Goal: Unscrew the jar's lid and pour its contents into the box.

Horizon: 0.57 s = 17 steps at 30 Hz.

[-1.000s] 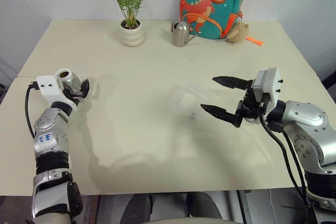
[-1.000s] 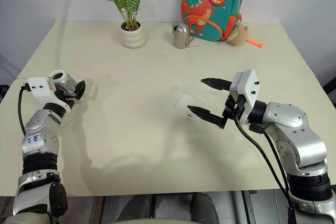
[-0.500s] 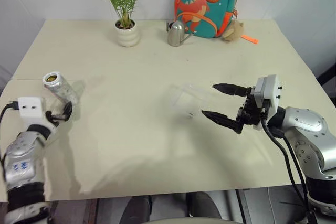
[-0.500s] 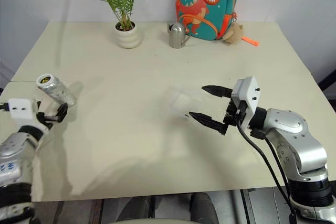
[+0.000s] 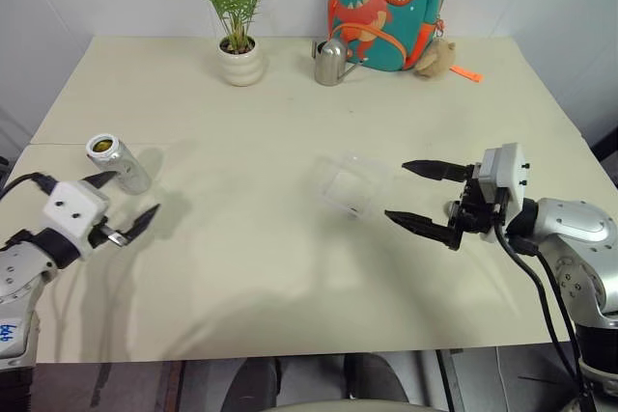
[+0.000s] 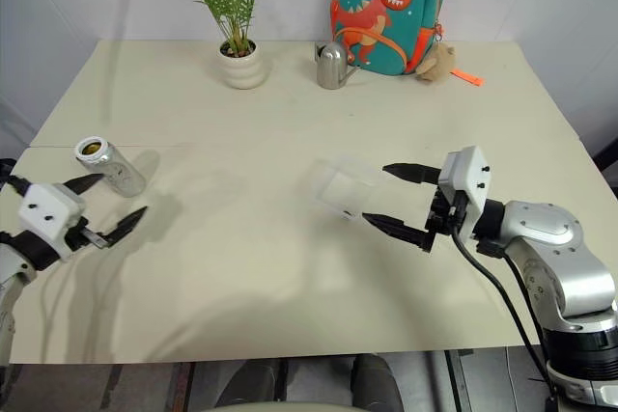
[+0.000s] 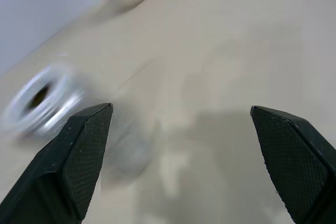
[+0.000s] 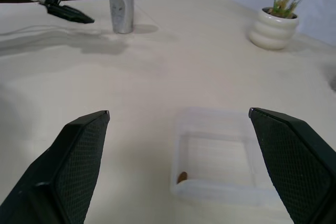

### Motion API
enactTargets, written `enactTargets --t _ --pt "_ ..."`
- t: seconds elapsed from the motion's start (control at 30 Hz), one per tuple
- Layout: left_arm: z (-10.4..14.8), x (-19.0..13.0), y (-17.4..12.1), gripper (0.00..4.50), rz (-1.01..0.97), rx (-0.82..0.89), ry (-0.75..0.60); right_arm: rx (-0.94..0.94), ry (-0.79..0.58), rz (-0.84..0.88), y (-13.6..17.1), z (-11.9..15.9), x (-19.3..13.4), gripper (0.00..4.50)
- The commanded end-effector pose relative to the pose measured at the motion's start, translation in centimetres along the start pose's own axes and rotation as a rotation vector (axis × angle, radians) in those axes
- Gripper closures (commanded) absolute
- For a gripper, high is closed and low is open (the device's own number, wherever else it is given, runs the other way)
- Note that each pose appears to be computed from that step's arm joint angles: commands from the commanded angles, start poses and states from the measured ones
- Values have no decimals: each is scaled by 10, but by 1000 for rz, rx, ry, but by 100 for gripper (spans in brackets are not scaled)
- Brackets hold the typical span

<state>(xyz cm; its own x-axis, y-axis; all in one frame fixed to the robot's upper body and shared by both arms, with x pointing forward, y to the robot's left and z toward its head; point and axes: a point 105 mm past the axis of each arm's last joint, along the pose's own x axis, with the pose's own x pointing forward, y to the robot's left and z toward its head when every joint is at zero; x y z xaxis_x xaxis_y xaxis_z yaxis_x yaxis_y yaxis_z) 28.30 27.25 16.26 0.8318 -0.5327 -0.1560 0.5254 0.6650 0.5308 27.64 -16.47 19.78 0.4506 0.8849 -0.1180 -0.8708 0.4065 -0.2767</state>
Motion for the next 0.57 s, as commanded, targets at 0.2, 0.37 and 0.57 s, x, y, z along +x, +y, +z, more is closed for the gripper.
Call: enactTargets --t 0.2,0.37,0.57 --pt "32 11 -38 3 -447 96 -112 -49 159 -1 -9 -6 -47 0" --pt "38 22 -35 3 -434 105 -145 -90 150 -5 -13 -1 -49 0" --pt "53 35 -35 3 -415 73 -195 -104 157 -23 -21 0 -53 0"
